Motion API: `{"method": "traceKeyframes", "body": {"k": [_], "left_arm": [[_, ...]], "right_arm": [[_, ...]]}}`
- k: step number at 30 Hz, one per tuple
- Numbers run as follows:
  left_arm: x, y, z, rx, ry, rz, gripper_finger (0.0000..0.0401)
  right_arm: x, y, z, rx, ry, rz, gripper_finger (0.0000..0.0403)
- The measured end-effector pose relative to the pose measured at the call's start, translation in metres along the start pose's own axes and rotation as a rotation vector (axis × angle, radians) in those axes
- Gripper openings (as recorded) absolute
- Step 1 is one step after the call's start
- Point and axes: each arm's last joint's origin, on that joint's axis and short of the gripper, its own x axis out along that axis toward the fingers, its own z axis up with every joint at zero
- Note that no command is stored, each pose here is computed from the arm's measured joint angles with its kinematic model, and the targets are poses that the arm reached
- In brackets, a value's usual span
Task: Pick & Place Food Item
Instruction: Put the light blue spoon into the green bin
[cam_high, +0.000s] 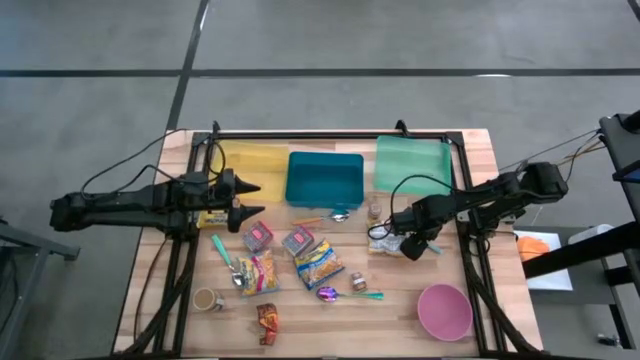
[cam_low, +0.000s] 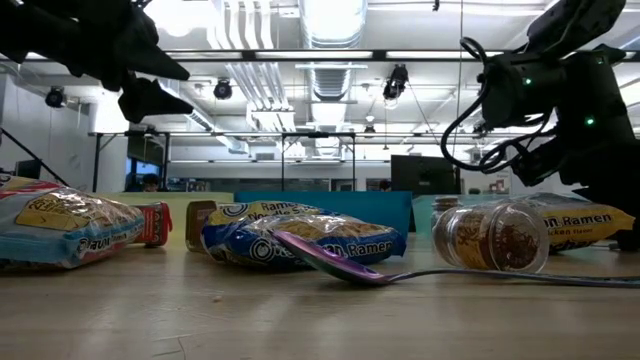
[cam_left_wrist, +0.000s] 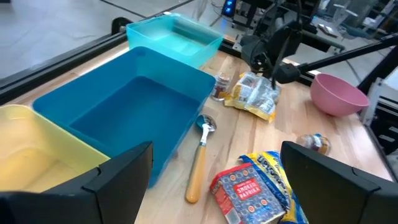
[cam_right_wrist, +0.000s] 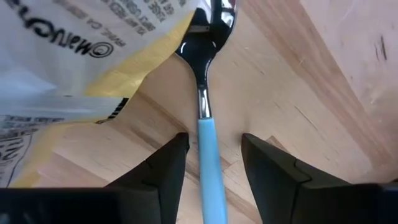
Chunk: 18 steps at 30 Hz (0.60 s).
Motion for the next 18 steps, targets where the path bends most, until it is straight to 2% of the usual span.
{"method": "traceKeyframes", "body": {"k": [8, 18], "left_arm": [[0.0000, 0.0011, 0.0003, 0.008, -0.011, 0.037, 0.0358], [-0.0001, 0.0011, 0.0005, 0.011, -0.013, 0.040, 0.0358]], "right_arm": [[-0.0011, 0.0008, -0.0001, -0.008, -0.005, 0.014, 0.0026], [-0.0096, -0.0034, -0.0045, 0.009, -0.047, 0.046, 0.0020]]}}
